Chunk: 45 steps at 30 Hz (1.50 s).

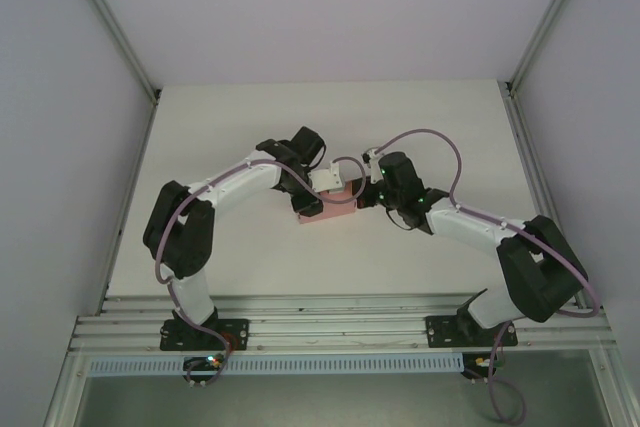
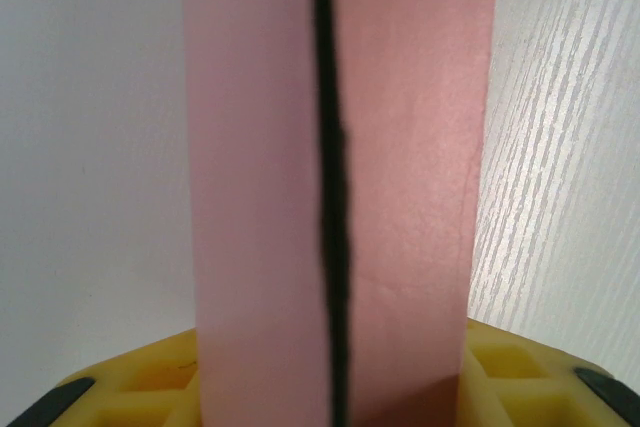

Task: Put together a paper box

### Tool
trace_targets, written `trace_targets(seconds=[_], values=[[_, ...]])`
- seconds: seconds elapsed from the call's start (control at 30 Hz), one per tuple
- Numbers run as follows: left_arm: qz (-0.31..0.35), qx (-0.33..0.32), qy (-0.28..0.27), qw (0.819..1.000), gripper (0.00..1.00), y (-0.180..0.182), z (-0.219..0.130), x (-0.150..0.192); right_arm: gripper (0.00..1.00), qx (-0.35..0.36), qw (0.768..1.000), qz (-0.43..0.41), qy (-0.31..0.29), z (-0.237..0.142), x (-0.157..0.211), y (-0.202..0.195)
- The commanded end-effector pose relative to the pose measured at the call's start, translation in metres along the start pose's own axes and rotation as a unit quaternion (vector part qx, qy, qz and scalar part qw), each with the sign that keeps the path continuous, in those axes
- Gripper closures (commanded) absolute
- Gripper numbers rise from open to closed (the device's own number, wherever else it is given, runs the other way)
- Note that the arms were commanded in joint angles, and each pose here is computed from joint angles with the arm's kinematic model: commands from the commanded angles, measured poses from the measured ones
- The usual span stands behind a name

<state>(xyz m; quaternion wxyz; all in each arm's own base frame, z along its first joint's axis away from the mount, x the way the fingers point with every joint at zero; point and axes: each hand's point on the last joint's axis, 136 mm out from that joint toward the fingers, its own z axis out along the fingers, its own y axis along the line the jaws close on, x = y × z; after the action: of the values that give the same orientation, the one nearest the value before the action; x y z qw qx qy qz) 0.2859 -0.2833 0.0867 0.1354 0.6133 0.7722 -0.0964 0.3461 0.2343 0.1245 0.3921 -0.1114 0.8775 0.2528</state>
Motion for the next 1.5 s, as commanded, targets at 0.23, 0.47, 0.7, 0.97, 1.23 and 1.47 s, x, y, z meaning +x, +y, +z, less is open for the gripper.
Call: trace_targets(seconds=[0.23, 0.47, 0.7, 0.97, 1.23, 1.47], values=[[0.007, -0.001, -0.028, 1.000, 0.64, 0.008, 0.010, -0.013, 1.00, 0.042, 0.990, -0.127, 0.035, 0.012, 0.056, -0.007], [0.003, -0.001, -0.028, 1.000, 0.63, 0.009, 0.010, -0.016, 1.00, 0.052, 0.981, -0.186, 0.032, 0.004, 0.041, 0.010], [-0.004, -0.001, -0.036, 0.999, 0.60, 0.010, 0.012, -0.017, 1.00, 0.036, 0.989, -0.144, 0.010, 0.004, 0.036, 0.021], [-0.021, -0.016, -0.043, 0.999, 0.47, 0.019, 0.007, -0.022, 1.00, 0.017, 0.994, -0.107, -0.003, 0.014, 0.051, 0.030], [-0.034, -0.043, -0.072, 0.996, 0.22, 0.022, -0.017, -0.026, 1.00, 0.092, 0.989, -0.115, 0.010, 0.014, 0.056, 0.013], [-0.065, -0.095, -0.100, 0.988, 0.00, 0.020, -0.059, -0.018, 1.00, 0.101, 0.988, -0.115, 0.015, 0.012, 0.054, 0.016]])
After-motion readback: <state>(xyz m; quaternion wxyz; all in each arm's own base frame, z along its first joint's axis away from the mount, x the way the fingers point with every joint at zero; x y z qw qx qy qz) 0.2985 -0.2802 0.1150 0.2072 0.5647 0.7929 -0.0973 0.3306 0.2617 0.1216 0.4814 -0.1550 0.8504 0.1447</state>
